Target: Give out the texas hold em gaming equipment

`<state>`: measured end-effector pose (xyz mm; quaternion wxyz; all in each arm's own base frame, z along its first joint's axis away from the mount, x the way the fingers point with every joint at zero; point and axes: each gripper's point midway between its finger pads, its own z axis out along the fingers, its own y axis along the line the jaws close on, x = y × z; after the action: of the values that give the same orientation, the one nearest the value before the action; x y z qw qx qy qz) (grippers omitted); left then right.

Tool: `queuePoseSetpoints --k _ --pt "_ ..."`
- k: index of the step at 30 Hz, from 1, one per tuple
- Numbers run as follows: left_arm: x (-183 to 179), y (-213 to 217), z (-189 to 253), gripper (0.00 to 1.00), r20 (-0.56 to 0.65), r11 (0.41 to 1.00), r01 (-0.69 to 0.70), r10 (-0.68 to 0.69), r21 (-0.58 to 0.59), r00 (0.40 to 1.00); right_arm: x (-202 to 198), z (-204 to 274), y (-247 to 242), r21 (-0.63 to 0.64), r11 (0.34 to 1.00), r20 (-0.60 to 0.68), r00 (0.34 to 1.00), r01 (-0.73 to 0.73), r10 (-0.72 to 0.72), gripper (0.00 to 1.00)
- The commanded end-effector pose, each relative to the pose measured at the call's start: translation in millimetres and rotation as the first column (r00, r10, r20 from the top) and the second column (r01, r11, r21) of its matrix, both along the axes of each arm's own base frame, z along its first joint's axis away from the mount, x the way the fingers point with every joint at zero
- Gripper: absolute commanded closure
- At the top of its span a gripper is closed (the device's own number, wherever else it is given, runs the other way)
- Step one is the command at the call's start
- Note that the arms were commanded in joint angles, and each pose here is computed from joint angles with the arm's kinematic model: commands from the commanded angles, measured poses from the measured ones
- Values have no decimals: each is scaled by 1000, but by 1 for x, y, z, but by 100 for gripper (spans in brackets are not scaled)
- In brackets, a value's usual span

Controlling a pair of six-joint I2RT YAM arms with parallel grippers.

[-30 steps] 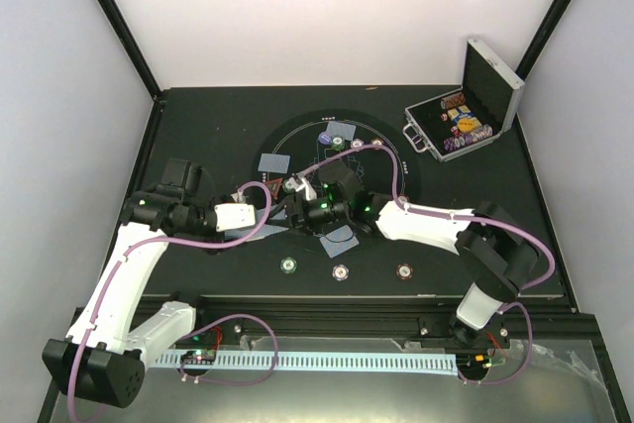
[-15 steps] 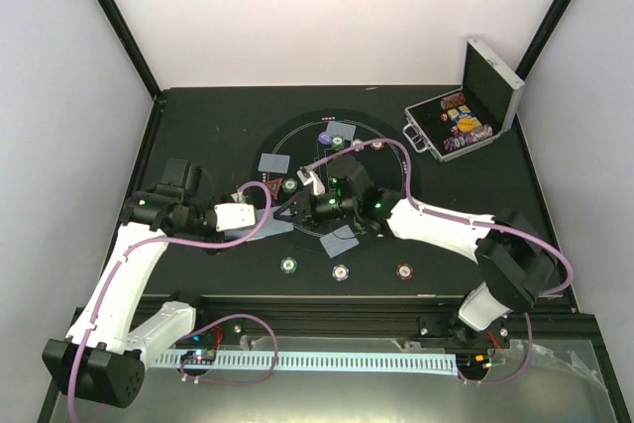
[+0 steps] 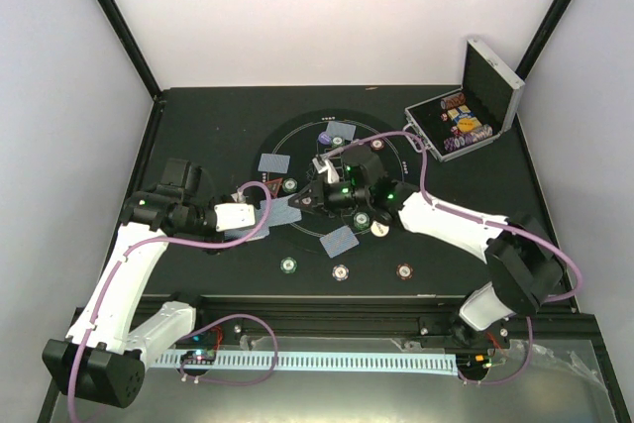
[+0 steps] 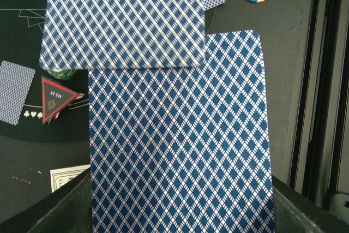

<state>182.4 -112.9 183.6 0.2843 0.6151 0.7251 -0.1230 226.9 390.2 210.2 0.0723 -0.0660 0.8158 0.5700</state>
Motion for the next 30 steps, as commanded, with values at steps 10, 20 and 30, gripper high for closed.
queuePoseSetpoints --k 10,20,30 --pt "-2 0 8 99 16 1000 6 -6 3 1000 89 4 -13 -28 997 45 997 70 -69 99" --pt "-3 -1 11 98 12 1000 2 -2 -9 1000 196 -58 48 -107 988 24 994 113 -111 99" --pt "-3 -3 13 98 10 1000 2 -2 -19 1000 248 -119 72 -188 965 -3 983 181 -185 98"
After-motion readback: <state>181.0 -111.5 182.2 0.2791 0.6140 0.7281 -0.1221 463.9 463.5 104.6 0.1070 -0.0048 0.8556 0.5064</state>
